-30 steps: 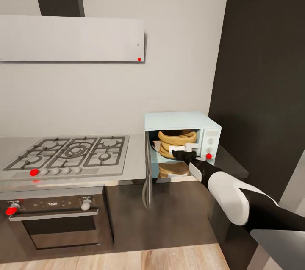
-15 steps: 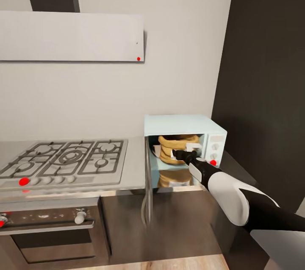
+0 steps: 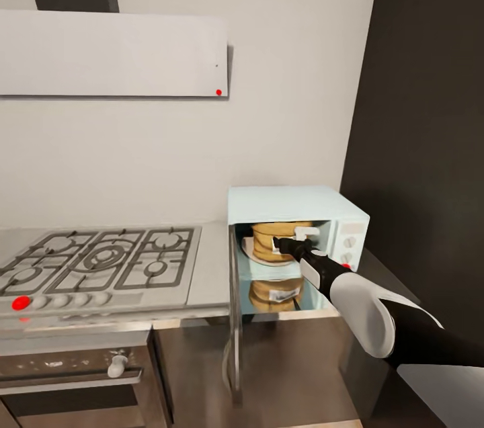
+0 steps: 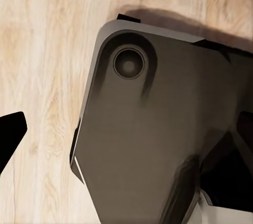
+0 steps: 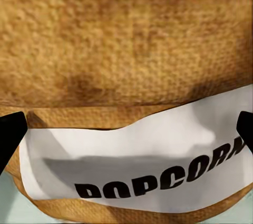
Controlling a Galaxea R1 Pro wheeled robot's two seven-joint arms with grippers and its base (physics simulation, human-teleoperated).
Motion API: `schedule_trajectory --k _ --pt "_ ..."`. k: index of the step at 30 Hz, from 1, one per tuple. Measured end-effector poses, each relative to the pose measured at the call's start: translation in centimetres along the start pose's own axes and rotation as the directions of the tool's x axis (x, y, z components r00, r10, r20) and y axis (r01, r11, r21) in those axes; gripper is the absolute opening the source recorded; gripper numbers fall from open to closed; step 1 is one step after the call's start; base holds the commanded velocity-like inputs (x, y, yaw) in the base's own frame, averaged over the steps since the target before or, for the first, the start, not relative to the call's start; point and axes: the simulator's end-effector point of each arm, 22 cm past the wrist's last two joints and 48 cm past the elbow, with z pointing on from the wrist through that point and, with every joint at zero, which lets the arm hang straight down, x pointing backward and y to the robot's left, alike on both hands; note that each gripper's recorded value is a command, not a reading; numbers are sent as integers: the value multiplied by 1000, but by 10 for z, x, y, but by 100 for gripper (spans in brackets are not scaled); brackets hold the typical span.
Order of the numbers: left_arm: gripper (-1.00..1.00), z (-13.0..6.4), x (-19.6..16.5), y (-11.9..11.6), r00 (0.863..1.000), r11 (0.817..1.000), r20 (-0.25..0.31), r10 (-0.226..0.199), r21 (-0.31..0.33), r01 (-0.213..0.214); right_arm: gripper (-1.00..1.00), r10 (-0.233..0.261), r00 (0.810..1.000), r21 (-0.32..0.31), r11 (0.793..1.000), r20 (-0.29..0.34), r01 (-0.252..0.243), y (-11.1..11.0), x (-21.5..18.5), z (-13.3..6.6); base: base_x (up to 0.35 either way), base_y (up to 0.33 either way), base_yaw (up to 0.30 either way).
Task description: In the kitchen, take the popcorn bag from the countertop, put it into the microwave, and heat it until the popcorn is cooked so the cooked popcorn ends up inside the bag.
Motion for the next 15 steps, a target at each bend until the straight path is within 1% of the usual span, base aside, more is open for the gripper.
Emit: schedule_trajectory --k 4,7,11,15 --pt "100 0 0 0 1000 1000 0 0 0 0 100 0 1000 -1 1000 -1 0 0 0 0 73 0 0" --pt "100 0 0 0 1000 1000 0 0 0 0 100 0 1000 -3 1000 -6 0 1 2 0 -79 0 0" --pt "100 0 0 0 1000 1000 -1 -1 0 1 100 -2 1000 -5 1000 -25 2 0 10 0 -302 0 0" --pt "100 0 0 0 1000 1000 -1 -1 0 1 100 -3 1000 -2 1000 -30 3 -3 11 0 -342 0 0"
